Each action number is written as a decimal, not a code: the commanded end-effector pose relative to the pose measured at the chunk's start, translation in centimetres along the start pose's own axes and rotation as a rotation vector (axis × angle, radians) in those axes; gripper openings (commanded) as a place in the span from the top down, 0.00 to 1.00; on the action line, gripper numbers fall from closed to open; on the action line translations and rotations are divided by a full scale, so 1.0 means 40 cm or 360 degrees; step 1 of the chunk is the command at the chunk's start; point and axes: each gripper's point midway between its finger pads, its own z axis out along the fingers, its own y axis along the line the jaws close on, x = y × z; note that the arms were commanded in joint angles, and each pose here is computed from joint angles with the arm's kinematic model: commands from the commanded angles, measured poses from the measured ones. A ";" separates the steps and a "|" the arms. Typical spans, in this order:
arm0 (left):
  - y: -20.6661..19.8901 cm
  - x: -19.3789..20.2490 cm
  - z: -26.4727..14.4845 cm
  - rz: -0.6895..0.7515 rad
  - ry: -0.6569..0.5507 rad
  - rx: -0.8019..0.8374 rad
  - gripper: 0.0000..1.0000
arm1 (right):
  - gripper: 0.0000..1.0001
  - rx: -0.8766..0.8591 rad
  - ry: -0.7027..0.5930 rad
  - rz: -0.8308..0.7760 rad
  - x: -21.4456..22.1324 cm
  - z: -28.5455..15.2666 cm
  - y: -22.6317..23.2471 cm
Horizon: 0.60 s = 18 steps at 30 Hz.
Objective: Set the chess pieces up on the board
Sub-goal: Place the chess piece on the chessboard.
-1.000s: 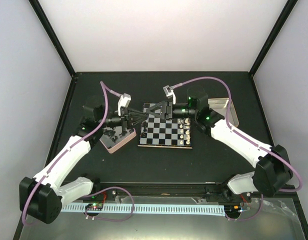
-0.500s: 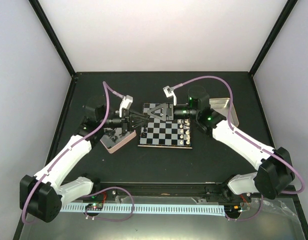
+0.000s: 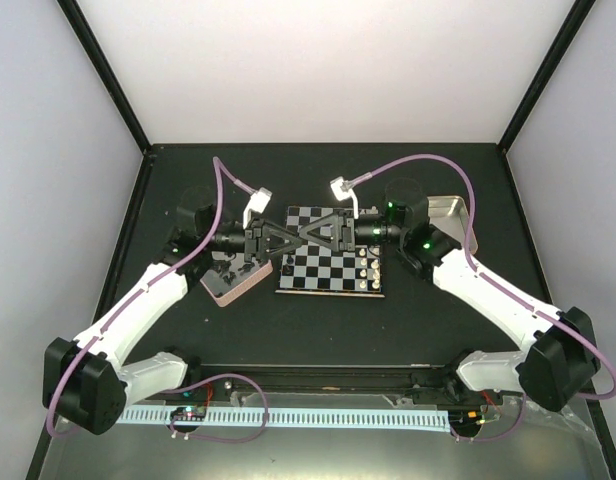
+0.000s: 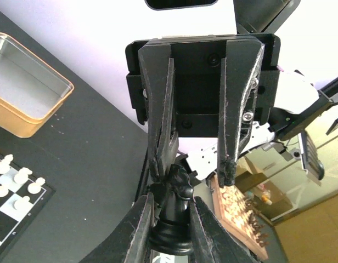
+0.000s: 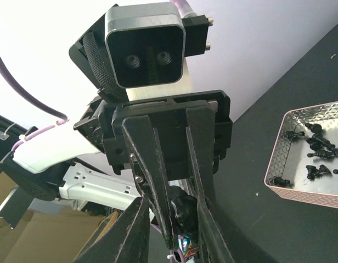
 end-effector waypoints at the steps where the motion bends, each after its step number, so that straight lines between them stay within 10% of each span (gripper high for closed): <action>1: -0.063 -0.048 -0.006 0.0071 -0.0036 0.0087 0.89 | 0.75 -0.0106 0.0019 -0.0102 0.009 -0.008 0.047; 18: -0.111 -0.040 -0.010 0.0116 -0.0014 0.0173 0.84 | 0.99 -0.0243 0.0051 -0.0152 0.011 0.028 0.073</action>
